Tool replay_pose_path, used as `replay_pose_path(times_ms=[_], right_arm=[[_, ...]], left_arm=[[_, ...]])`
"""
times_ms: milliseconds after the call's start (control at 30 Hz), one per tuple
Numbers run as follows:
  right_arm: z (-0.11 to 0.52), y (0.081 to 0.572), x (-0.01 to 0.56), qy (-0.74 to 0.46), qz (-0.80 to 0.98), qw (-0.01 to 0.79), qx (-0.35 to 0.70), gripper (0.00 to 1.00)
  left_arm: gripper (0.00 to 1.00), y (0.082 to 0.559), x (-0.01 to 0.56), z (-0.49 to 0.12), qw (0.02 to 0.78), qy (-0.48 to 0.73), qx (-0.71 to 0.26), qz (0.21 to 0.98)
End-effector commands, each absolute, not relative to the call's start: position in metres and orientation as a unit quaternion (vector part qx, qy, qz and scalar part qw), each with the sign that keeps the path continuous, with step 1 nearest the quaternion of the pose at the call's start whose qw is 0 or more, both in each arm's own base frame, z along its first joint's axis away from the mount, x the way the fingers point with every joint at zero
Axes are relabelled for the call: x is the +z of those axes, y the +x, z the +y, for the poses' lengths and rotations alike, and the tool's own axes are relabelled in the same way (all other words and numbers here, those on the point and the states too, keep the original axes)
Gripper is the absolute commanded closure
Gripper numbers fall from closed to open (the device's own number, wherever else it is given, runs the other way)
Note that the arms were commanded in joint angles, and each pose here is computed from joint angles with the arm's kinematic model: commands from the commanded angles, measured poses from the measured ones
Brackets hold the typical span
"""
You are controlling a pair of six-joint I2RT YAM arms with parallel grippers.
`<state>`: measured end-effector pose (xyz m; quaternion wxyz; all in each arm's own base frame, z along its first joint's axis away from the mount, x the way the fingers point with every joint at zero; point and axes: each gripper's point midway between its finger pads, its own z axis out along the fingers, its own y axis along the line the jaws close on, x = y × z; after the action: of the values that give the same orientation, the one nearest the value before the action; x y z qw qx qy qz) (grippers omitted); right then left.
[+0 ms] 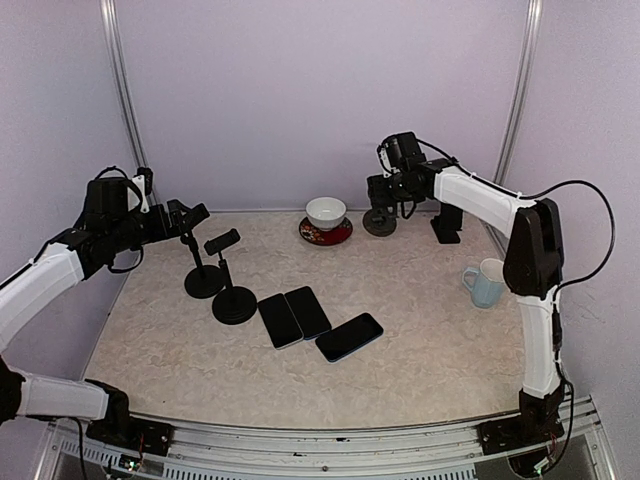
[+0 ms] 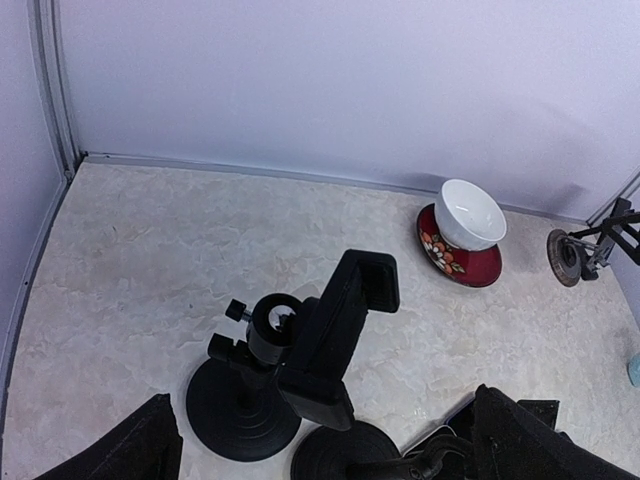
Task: Place the phone on the phone stand
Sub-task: Place the phone stand at the center of the board.
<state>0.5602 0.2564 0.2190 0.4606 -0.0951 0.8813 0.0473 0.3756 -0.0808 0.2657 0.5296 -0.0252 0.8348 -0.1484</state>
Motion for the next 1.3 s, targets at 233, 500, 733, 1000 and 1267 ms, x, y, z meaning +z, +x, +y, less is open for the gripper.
replay_pose_path(times_ms=[233,500,733,1000,1267], right_arm=[[0.232,0.605,0.228,-0.022,0.861,0.507,0.031,0.56],[0.22,0.622,0.212,-0.005,0.863,0.504,0.022,0.56],[0.22,0.629,0.197,0.001,0.868,0.497,0.028,0.55],[0.218,0.631,0.189,0.011,0.87,0.493,0.025,0.53],[0.216,0.632,0.174,0.017,0.877,0.48,0.026,0.52]], left_arm=[[0.01,0.375,0.269,-0.079,0.538,-0.026,-0.151,0.829],[0.01,0.376,0.267,-0.08,0.535,-0.026,-0.154,0.83],[0.01,0.377,0.265,-0.079,0.533,-0.027,-0.154,0.832],[0.01,0.378,0.265,-0.079,0.532,-0.029,-0.155,0.832],[0.01,0.378,0.264,-0.078,0.531,-0.03,-0.157,0.832]])
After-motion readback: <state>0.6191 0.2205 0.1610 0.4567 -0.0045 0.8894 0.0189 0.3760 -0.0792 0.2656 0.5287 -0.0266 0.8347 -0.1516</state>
